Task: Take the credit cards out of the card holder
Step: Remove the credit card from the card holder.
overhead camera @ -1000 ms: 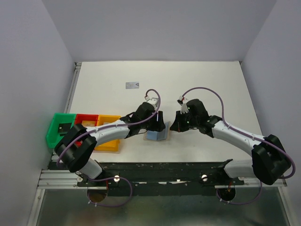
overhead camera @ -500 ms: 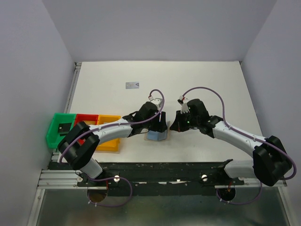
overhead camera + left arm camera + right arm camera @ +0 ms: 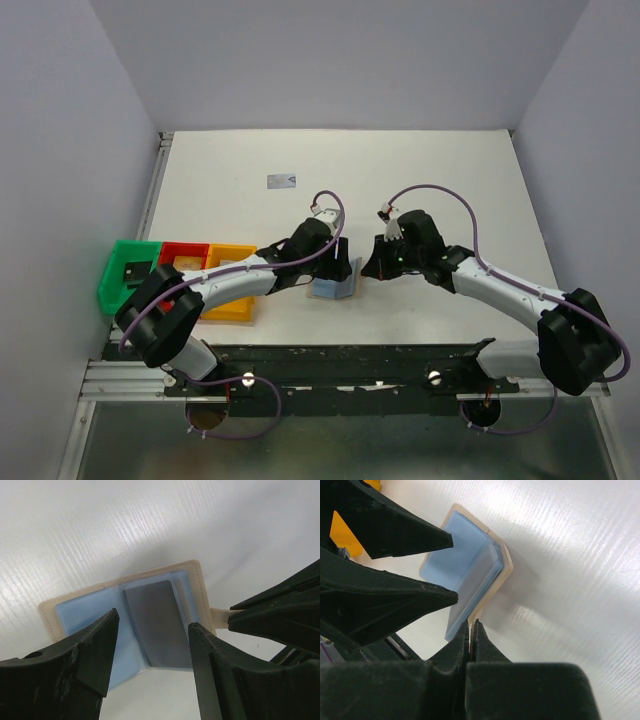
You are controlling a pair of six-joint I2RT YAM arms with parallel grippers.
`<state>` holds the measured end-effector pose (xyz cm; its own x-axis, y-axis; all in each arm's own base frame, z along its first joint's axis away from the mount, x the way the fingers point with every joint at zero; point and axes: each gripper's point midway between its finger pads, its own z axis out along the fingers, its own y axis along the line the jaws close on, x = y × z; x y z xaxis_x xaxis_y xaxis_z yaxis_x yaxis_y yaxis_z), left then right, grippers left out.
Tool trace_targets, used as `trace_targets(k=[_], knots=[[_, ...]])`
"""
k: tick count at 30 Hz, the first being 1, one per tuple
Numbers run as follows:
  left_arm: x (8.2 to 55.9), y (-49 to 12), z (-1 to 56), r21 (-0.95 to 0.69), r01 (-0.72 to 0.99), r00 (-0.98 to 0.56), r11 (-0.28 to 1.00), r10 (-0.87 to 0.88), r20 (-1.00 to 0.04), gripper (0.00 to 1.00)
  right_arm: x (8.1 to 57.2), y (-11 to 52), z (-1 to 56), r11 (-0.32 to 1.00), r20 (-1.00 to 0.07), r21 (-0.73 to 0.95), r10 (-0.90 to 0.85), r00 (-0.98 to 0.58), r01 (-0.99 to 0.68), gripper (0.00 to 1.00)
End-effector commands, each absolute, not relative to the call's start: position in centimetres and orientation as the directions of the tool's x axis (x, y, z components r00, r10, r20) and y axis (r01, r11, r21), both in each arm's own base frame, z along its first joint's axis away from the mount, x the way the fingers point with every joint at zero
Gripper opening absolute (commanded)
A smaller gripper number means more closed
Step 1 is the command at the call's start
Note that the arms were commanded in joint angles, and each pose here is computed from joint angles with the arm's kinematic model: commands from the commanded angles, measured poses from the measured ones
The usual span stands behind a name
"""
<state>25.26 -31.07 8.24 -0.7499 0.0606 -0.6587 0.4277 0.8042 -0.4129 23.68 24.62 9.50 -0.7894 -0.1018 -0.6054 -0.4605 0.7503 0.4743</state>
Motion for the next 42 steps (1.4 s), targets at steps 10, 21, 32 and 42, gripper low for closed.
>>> trace_targets(k=[10, 21, 32, 42], knots=[[25.0, -31.8, 6.9, -0.404, 0.442, -0.773, 0.801, 0.111, -0.625, 0.69, 23.7, 24.3, 9.2, 0.755, -0.608, 0.46, -0.116, -0.785, -0.468, 0.0], [24.7, -32.3, 6.5, -0.42, 0.451, -0.781, 0.788, 0.121, -0.612, 0.72, 23.6, 24.4, 9.1, 0.751, -0.606, 0.466, -0.115, -0.787, -0.468, 0.0], [24.9, -32.5, 7.9, -0.426, 0.465, -0.756, 0.776, 0.098, -0.647, 0.75, 23.6, 24.4, 8.9, 0.753, -0.602, 0.466, -0.116, -0.79, -0.465, 0.0], [24.7, -32.5, 8.2, -0.428, 0.469, -0.75, 0.772, 0.093, -0.654, 0.75, 23.6, 24.5, 8.9, 0.752, -0.601, 0.469, -0.113, -0.792, -0.464, 0.0]])
